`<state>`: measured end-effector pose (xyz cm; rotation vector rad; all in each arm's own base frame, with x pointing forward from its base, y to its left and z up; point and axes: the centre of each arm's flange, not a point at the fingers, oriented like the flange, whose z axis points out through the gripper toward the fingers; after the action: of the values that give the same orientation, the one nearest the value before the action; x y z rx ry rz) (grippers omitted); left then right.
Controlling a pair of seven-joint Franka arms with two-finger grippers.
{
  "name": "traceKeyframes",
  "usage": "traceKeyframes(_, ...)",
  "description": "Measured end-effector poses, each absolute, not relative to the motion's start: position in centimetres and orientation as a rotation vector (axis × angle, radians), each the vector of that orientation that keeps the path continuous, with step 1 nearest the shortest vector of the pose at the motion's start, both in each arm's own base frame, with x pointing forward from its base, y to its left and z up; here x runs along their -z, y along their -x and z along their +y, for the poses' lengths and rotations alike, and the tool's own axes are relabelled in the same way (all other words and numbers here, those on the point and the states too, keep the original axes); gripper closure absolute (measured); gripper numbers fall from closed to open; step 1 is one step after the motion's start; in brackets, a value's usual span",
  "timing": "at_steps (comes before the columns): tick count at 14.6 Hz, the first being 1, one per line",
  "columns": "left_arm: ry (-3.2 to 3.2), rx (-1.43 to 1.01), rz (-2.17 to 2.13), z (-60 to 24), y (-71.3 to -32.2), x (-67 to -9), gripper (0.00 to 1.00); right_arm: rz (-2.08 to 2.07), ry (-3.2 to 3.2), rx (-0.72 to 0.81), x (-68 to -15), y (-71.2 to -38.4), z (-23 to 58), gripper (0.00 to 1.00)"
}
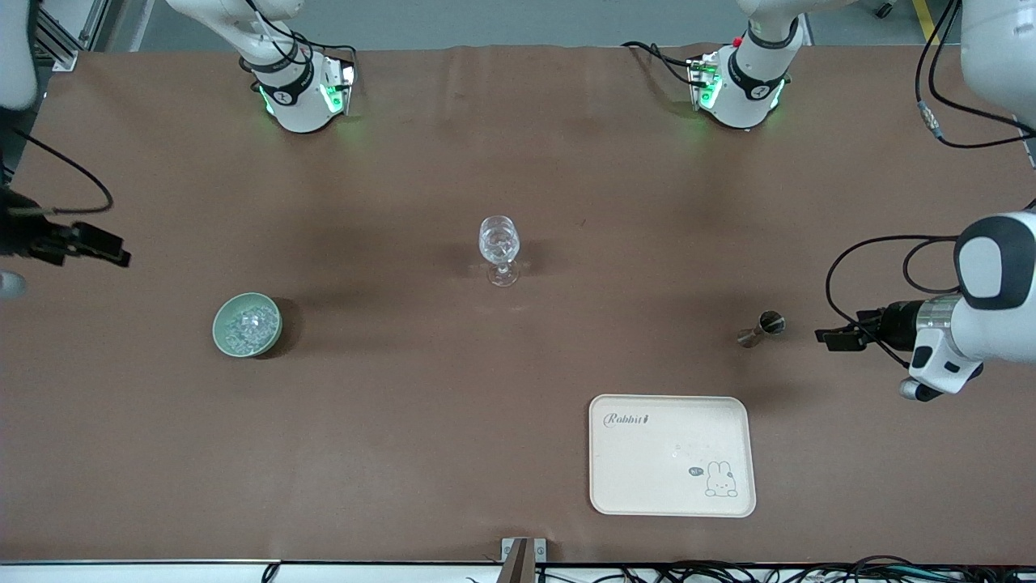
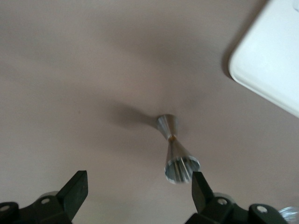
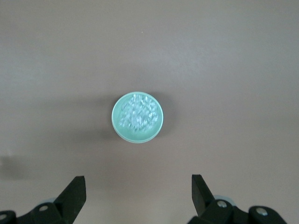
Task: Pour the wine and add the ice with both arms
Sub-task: 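Grasp an ice cube with the right gripper while the left gripper grasps the jigger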
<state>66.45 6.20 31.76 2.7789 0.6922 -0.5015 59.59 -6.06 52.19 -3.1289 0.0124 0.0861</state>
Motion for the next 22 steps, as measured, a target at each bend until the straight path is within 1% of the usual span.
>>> traceKeyframes(3,-2.537,0.582,1.027,9.3,-66.6,-28.8,0.04,-0.067,3.129,-0.084,-45.8,-60.3,-6.0,0.00)
traceKeyframes(6,-2.369,0.673,1.212,9.1,-66.7,-26.4,0.04,-0.097,3.130,-0.067,-40.8,-60.0,-5.7,0.00)
traceKeyframes(10,-2.140,0.774,1.324,9.5,-66.5,-22.3,0.04,-0.144,3.135,-0.013,-33.3,-58.4,-3.8,0.00)
traceKeyframes(13,-2.032,0.815,1.358,10.5,-66.1,-19.8,0.04,-0.167,3.136,0.026,-28.6,-57.4,-2.9,0.00)
traceKeyframes(14,-2.008,0.830,1.363,10.4,-66.0,-19.1,0.08,-0.169,3.137,0.031,-27.3,-57.2,-2.8,0.00)
traceKeyframes(15,-1.980,0.845,1.368,10.3,-65.9,-18.2,0.11,-0.170,3.137,0.036,-26.3,-57.1,-2.8,0.02)
traceKeyframes(16,-1.958,0.860,1.370,10.1,-65.9,-17.4,0.11,-0.172,3.137,0.035,-25.5,-57.0,-2.7,0.04)
traceKeyframes(19,-1.943,0.885,1.373,9.8,-65.6,-16.1,0.11,-0.179,3.136,0.017,-24.3,-56.8,-2.4,0.31)
traceKeyframes(21,-1.942,0.902,1.368,9.4,-65.5,-15.7,0.10,-0.180,3.136,0.010,-24.0,-56.8,-2.4,0.33)
traceKeyframes(22,-1.941,0.914,1.365,9.2,-65.4,-15.4,0.08,-0.180,3.135,0.006,-23.9,-56.7,-2.4,0.33)
